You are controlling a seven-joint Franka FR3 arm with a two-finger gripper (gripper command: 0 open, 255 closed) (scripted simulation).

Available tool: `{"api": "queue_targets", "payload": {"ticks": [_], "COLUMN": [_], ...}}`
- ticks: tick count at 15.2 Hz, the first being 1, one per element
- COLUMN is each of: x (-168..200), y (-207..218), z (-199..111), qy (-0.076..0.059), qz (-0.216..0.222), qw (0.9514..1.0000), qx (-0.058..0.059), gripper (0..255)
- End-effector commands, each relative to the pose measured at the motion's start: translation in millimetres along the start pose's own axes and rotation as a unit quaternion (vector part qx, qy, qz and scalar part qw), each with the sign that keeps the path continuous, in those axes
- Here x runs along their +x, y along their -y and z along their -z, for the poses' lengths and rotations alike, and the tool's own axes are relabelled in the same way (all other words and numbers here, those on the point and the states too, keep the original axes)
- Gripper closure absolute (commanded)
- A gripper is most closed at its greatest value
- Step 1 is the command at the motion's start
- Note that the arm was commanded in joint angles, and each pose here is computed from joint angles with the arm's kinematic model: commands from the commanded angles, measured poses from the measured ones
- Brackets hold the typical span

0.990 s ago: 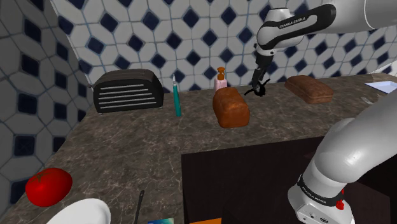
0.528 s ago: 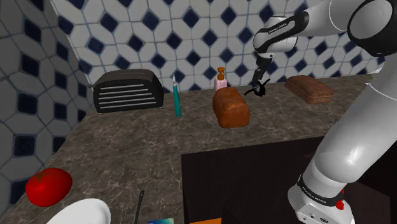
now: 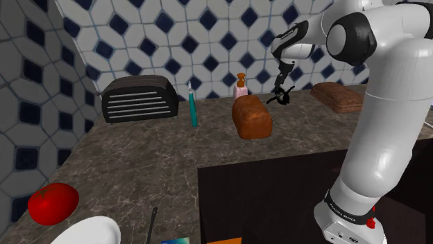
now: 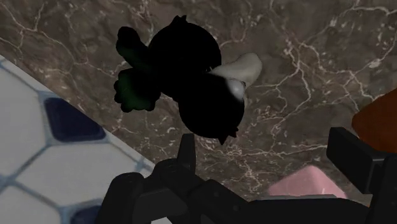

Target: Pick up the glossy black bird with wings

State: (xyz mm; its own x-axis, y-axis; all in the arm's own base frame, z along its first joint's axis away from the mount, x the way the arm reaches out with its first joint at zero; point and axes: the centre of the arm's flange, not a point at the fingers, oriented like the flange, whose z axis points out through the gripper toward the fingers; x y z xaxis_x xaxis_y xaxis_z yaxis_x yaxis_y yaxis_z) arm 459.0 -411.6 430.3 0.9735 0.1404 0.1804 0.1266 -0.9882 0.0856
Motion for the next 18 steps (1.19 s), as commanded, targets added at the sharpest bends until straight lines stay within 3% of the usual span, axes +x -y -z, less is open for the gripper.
{"api": "queue_targets", "payload": {"ticks": [1, 11, 12, 18], "x": [4, -2, -2, -2], "y": [-22, -25, -26, -27], "z": [-11, -53, -53, -54], "qy": [-0.007, -0.009, -0.009, -0.009], "qz": [0.003, 0.003, 0.003, 0.003], "qw": [1.0, 0.9999, 0.9999, 0.9999], "qx": [-0.004, -0.005, -0.005, -0.005], "gripper": [0, 0, 255, 255]}}
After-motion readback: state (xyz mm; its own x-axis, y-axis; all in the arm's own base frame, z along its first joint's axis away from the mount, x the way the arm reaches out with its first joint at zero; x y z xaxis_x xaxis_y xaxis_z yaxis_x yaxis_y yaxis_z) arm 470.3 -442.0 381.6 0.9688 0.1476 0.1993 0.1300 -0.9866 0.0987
